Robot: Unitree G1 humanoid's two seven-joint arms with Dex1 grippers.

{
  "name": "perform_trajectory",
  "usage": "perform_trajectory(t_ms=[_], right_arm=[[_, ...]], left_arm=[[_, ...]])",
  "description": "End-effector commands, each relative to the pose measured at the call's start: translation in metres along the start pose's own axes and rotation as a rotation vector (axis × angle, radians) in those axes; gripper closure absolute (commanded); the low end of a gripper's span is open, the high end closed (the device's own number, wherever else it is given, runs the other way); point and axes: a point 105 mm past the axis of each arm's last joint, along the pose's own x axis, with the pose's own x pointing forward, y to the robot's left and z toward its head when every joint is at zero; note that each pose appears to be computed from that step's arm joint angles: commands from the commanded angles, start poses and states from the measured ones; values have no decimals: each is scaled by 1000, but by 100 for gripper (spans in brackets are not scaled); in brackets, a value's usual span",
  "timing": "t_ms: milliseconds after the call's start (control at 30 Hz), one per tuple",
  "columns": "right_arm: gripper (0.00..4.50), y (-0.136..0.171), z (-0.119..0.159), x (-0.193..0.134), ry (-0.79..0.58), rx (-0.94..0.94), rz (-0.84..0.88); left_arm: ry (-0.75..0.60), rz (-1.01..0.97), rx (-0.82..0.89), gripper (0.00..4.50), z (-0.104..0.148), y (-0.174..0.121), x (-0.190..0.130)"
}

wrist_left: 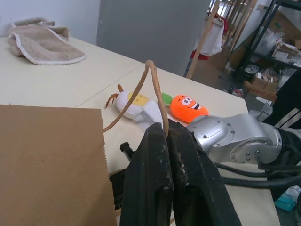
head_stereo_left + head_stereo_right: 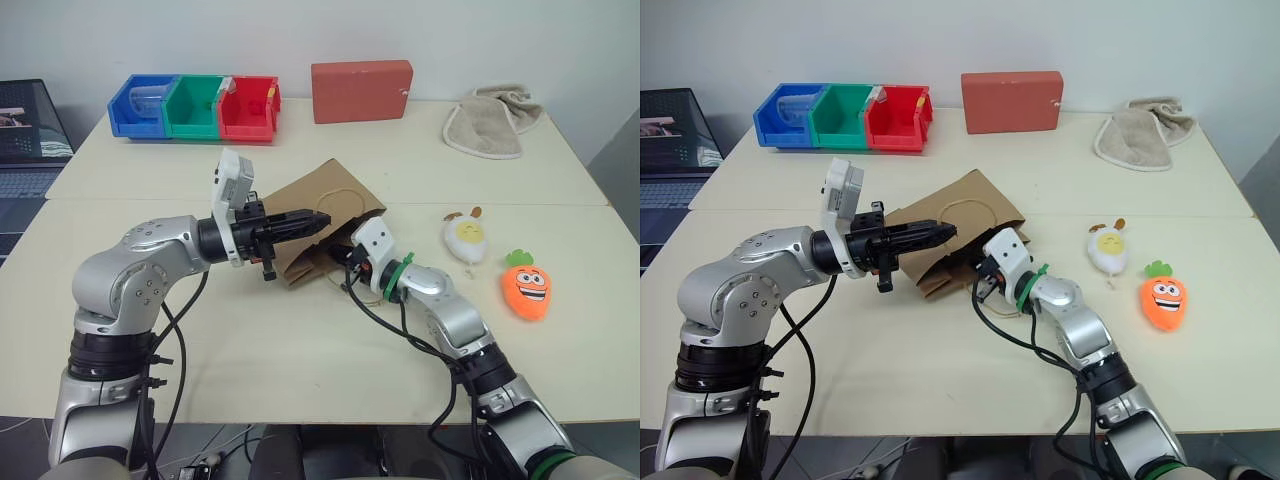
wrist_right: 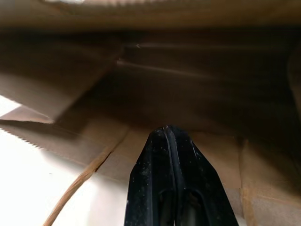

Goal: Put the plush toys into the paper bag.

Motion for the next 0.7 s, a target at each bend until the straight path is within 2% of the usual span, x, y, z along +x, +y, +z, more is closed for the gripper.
perform_trajectory(t_ms=[33, 133, 333, 533, 700], right_arm=[[448, 2, 1, 7, -3, -13, -17], [448, 2, -8, 7, 20, 28, -32], [448, 4, -10, 9, 33, 30, -39], [448, 4, -20, 6, 62, 43, -46], [448, 3, -18, 8, 67, 36, -35]], left_arm=[[-59, 28, 64, 450, 24, 0, -7], [-84, 84, 138, 450, 44, 9, -18], [-97, 125, 231, 450, 68, 14, -31], [-108, 173, 340, 450, 84, 22, -35], [-183, 189, 429, 450, 110, 21, -29]])
